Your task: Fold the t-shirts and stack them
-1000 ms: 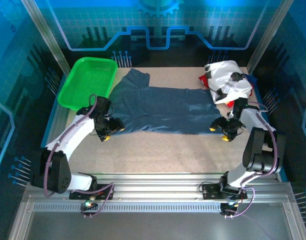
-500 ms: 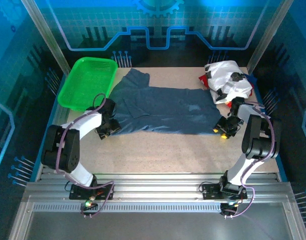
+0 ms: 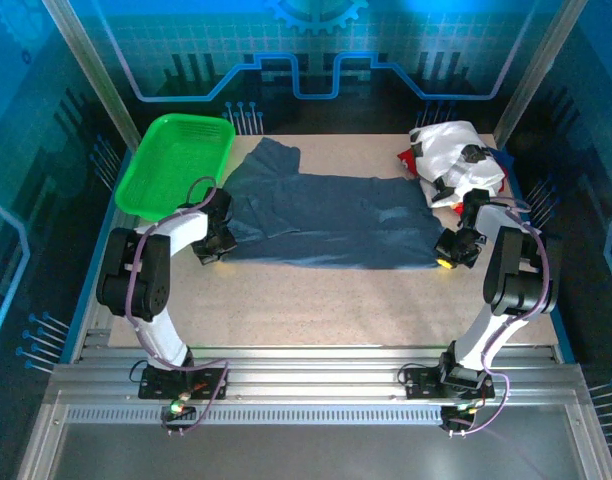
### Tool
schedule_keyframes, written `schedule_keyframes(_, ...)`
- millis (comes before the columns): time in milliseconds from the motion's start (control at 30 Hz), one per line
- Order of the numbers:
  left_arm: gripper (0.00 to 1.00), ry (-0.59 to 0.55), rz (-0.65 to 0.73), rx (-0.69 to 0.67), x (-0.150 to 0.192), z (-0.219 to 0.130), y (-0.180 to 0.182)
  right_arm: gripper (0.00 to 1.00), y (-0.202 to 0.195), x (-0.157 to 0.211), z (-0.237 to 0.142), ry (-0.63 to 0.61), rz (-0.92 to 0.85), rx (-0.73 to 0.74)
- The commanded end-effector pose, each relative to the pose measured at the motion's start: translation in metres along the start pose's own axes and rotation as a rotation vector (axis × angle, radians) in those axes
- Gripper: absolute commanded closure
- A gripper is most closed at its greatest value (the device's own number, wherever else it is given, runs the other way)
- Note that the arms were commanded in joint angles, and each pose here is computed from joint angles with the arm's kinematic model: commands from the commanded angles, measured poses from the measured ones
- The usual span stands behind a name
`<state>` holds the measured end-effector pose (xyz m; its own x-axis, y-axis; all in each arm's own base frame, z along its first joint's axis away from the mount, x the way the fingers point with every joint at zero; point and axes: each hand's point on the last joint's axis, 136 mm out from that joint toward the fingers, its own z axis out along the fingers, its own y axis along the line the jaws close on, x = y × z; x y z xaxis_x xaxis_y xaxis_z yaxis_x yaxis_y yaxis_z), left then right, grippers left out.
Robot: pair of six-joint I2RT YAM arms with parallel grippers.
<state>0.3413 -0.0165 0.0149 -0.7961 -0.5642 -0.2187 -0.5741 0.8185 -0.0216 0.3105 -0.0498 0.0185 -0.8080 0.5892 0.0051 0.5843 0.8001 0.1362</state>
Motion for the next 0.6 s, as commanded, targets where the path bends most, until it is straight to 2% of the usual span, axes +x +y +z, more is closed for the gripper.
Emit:
schedule_keyframes(0,0.95,0.035,0.014,-0.057,0.014,0.002,0.024,0.96,-0.012,0.003,-0.008,-0.010,-0.024,0.064)
schedule_keyframes(300,0.96,0.103,-0.049,-0.020,0.071,-0.021,0.059,1.00,-0.026,0.030,-0.021,-0.012,-0.015,0.093)
schedule_keyframes(567,0.93,0.202,-0.127,-0.005,0.123,-0.025,0.084,1.00,-0.043,0.057,-0.032,-0.007,0.009,0.116)
